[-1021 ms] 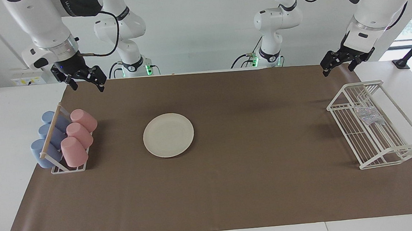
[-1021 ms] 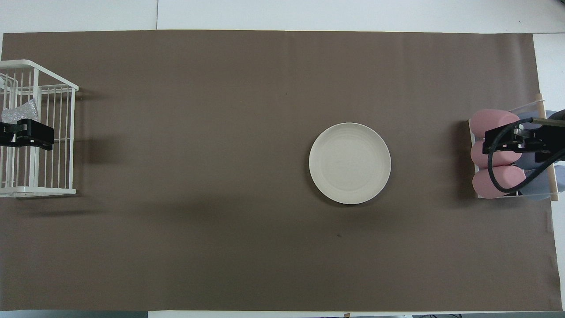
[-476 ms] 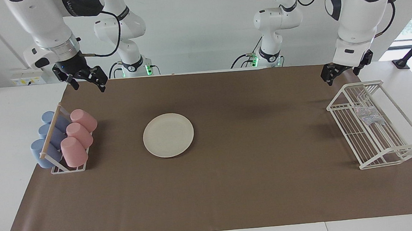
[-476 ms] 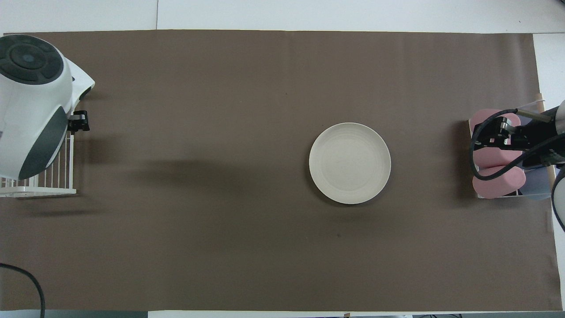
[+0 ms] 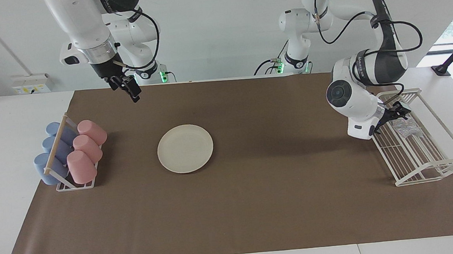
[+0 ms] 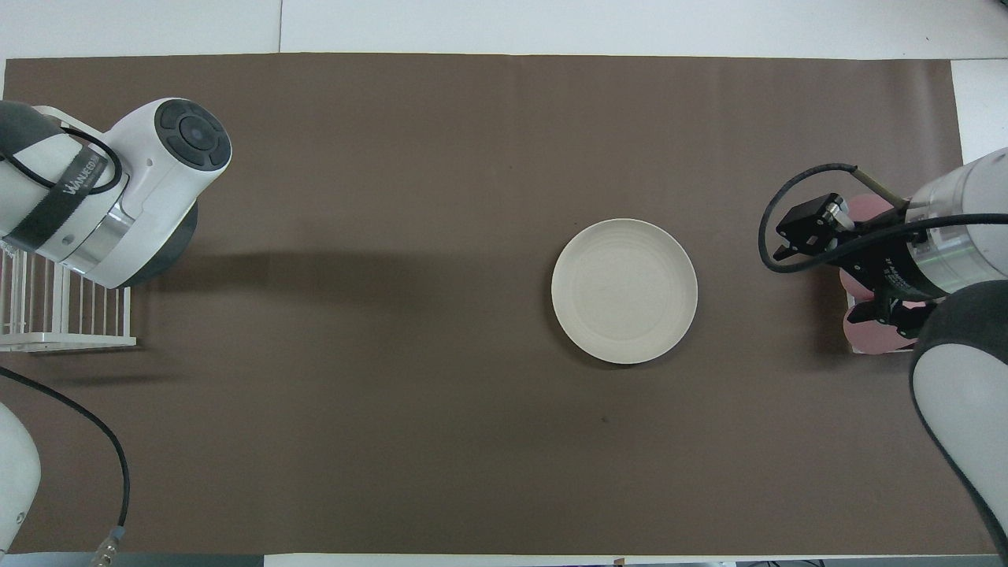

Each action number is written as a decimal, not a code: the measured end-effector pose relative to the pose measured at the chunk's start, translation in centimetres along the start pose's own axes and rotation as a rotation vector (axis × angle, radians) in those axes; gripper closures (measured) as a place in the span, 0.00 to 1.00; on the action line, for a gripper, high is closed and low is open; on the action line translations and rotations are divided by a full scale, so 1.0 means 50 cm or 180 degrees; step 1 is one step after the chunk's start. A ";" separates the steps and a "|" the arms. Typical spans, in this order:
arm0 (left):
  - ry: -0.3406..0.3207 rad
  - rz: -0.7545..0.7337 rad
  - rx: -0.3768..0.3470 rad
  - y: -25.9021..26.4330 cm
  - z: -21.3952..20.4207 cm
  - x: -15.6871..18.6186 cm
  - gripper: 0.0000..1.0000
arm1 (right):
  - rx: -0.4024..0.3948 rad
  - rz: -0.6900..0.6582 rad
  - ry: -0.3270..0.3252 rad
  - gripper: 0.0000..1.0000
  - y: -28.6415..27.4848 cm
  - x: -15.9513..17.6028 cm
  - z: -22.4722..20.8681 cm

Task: Wipe plate with sponge
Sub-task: 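Reach the right gripper to the plate while the left gripper reaches the basket, then grasp the plate rim with the right gripper while the left gripper grasps the sponge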

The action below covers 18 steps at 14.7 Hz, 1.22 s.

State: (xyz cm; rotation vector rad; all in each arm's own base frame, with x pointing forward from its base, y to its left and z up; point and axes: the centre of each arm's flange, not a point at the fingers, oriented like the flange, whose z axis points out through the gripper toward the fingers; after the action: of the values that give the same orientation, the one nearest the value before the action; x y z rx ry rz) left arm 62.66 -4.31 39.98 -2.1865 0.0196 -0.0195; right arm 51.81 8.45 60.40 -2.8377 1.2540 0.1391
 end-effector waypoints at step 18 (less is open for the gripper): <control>-0.0010 -0.0223 0.0040 -0.032 0.009 0.014 0.96 | 0.0575 0.1237 0.0119 0.00 -0.113 -0.142 0.087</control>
State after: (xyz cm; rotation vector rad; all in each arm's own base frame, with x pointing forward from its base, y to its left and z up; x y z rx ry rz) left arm 63.37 -3.02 41.05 -2.1740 -0.0587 -0.0556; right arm 50.94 17.77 56.74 -2.4295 1.7163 -0.0174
